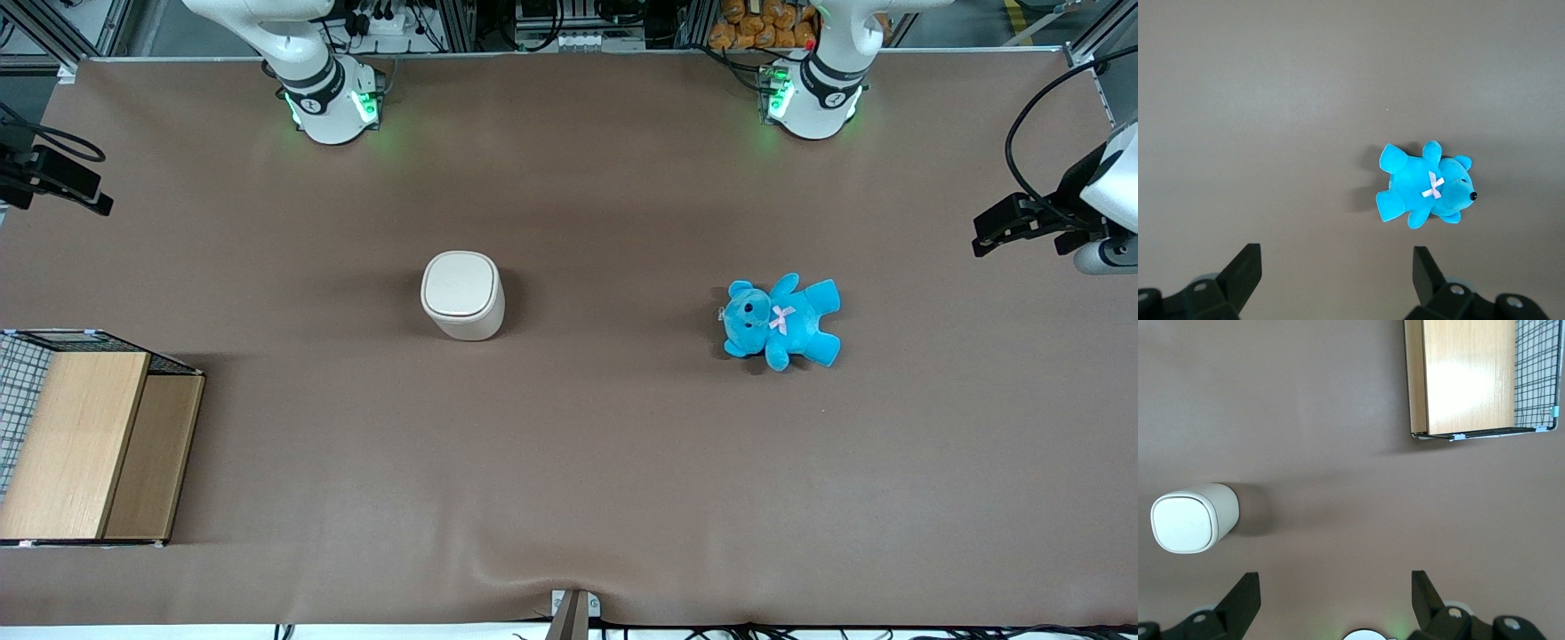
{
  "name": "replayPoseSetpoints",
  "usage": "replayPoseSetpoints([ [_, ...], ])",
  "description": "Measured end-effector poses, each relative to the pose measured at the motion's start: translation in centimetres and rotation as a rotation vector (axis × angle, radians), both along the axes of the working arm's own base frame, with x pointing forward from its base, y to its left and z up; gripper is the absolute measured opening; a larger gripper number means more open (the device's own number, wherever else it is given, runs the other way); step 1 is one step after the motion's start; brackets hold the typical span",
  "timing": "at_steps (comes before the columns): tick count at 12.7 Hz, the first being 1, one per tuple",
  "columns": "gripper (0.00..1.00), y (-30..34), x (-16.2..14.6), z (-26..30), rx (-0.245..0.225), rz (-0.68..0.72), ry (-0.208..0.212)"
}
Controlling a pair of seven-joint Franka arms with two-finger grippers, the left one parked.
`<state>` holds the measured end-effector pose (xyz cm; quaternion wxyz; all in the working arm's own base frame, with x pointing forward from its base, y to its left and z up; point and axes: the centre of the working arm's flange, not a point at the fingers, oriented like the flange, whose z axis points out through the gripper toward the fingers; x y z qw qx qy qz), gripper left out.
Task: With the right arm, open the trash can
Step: 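Move the right gripper out from rest toward the white trash can, then lower the right gripper beside the trash can's lid edge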
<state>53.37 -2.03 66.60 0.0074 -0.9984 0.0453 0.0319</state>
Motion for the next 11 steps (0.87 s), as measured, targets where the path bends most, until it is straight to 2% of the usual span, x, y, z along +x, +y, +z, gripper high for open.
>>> replayPoseSetpoints([
  [2, 1.00, 2.9, 0.3, -0.6, 0.000, 0.042, 0.016],
  [8, 1.00, 15.0, 1.9, -8.3, -0.028, 0.130, 0.191],
  [10, 0.96, 17.6, 2.3, -11.4, -0.017, 0.135, 0.242],
  [11, 0.87, 18.8, 2.5, -12.9, -0.008, 0.142, 0.254],
])
